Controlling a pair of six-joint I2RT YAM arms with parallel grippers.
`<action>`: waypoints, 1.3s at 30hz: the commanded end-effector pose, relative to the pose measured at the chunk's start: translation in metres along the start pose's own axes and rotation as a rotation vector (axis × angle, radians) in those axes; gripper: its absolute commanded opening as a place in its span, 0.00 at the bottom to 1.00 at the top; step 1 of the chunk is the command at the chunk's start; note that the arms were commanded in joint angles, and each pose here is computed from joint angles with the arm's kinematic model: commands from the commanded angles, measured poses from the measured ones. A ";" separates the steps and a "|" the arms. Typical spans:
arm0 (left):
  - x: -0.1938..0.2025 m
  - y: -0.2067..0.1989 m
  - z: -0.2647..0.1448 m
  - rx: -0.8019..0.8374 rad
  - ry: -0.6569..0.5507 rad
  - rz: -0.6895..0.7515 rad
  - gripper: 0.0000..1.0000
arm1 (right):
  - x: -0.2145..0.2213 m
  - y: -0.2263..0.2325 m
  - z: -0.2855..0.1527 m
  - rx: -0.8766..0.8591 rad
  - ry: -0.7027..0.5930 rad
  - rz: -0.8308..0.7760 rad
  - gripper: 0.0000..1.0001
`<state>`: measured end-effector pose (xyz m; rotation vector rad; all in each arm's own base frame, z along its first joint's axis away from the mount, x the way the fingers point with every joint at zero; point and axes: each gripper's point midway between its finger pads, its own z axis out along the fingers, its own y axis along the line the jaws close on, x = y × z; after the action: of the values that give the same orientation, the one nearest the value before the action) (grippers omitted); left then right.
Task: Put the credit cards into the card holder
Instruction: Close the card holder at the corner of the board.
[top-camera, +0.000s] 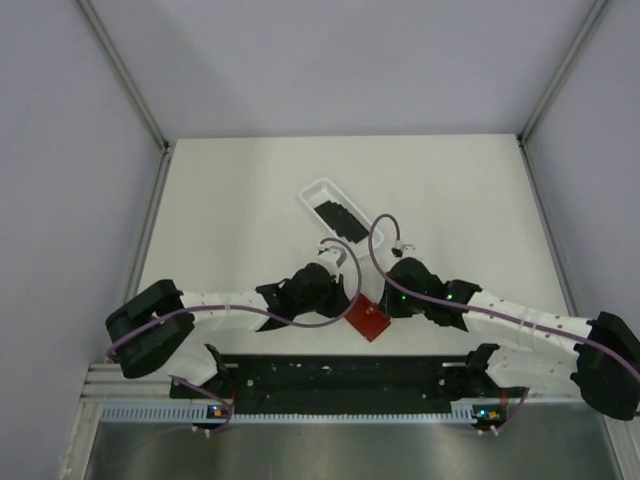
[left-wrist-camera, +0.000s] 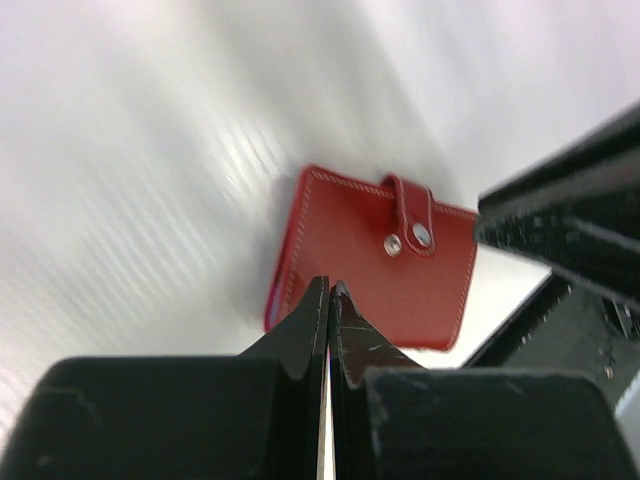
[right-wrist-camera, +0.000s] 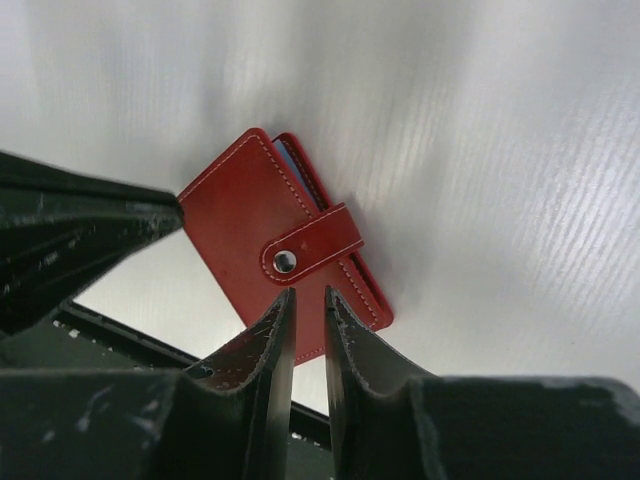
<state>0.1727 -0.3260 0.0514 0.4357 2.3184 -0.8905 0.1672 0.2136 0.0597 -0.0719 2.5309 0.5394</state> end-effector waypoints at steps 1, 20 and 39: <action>-0.050 0.008 -0.003 -0.067 -0.124 -0.001 0.00 | -0.006 0.024 0.000 -0.104 0.003 -0.009 0.18; -0.035 0.015 0.024 0.018 0.000 -0.025 0.00 | -0.001 0.018 0.011 -0.093 0.009 0.009 0.16; -0.014 -0.006 0.028 0.122 0.046 -0.010 0.00 | 0.003 0.023 0.023 -0.107 0.035 0.001 0.16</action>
<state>0.1940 -0.3441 0.0441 0.4868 2.3553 -0.9979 0.1645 0.2342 0.0426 -0.1168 2.5715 0.6357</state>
